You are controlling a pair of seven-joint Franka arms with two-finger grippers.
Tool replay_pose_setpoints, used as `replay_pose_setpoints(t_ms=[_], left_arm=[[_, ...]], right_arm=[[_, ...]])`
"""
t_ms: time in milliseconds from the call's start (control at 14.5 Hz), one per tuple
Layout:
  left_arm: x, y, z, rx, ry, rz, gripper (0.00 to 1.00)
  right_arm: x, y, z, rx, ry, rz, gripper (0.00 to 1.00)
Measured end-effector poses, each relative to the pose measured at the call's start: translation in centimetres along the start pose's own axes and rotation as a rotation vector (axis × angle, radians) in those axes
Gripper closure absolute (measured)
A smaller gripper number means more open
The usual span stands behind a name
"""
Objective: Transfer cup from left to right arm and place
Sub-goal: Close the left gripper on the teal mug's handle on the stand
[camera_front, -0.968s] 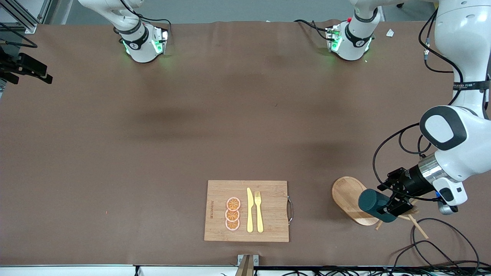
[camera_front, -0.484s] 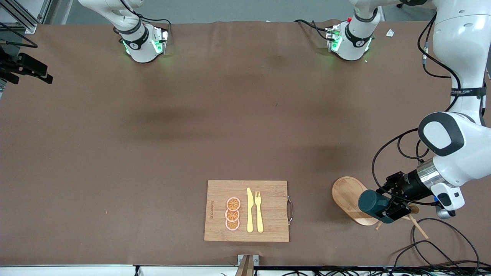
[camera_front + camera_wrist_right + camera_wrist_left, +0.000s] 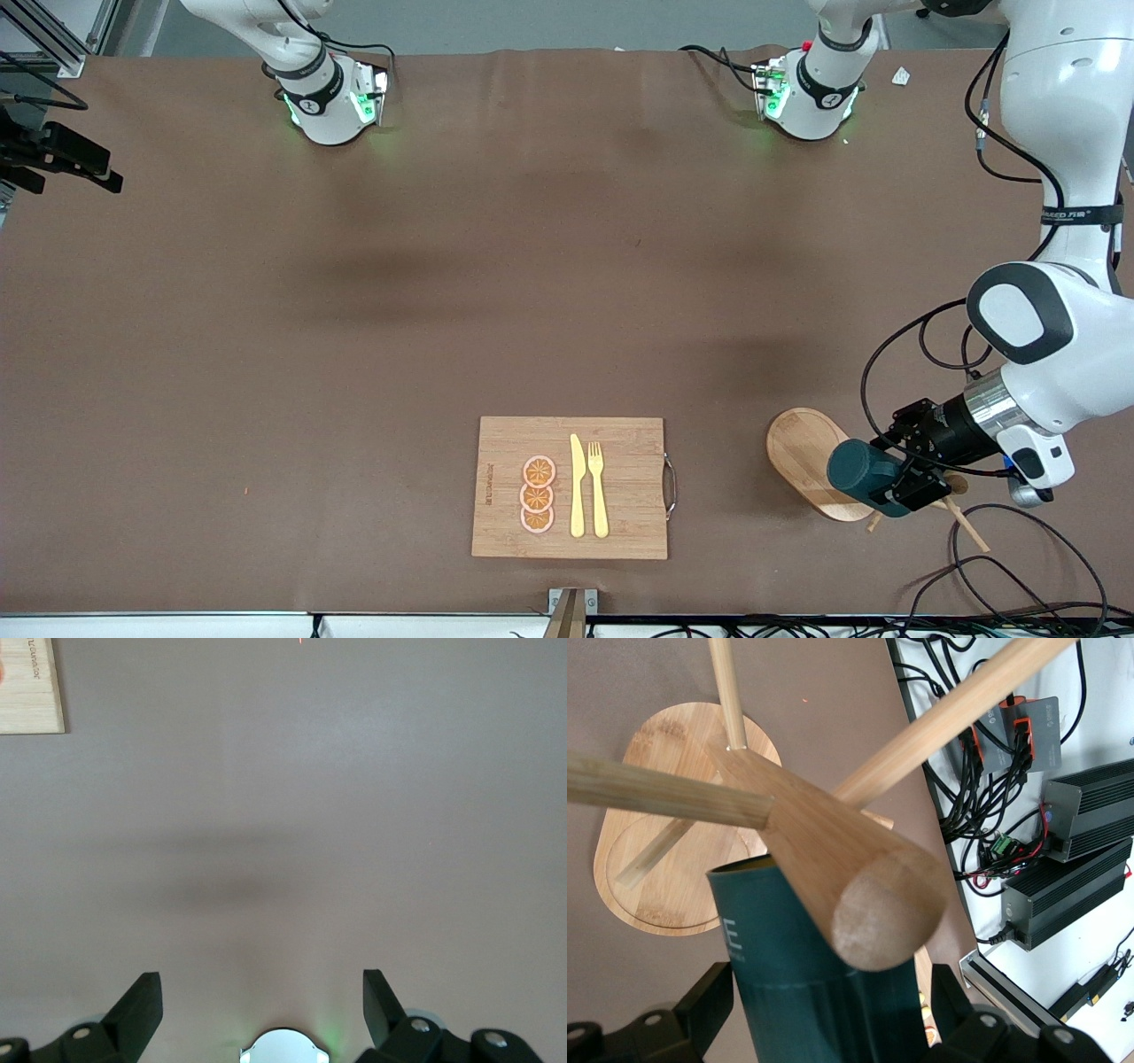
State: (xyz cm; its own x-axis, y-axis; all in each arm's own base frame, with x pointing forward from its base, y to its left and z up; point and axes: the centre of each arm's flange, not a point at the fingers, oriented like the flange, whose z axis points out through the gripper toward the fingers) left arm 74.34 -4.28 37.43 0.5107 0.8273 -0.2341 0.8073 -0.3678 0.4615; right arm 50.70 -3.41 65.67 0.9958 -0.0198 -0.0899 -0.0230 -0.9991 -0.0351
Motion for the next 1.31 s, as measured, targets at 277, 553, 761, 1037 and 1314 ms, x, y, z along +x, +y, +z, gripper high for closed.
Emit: replay_pose_setpoints(t_ms=[277,553,761,1037,1314], left_arm=[[0.2,0.0,-0.1,-0.002,0.001,-0.003,0.12],[0.2,0.3,-0.4,-0.012,0.001,-0.004,0.2],[0.4,0.2,-0.7,-0.014,0.003,-0.009,0.21],[0.5,0.4,-1.1,-0.02,0.005,-0.008,0.21],[0.2,0.6,-1.1,-0.021,0.002,-0.02,0.21]], right_arm=[[0.0,0.0,0.0,0.0,0.0,0.003,0.0],[0.0,-0.2,0.0,-0.001,0.0,-0.002,0.0],[0.0,-0.3,0.0,-0.001,0.0,-0.002,0.0],[0.0,-0.3,0.0,-0.001,0.0,-0.002,0.0],[0.0,-0.3,0.0,-0.001,0.0,-0.003,0.0]])
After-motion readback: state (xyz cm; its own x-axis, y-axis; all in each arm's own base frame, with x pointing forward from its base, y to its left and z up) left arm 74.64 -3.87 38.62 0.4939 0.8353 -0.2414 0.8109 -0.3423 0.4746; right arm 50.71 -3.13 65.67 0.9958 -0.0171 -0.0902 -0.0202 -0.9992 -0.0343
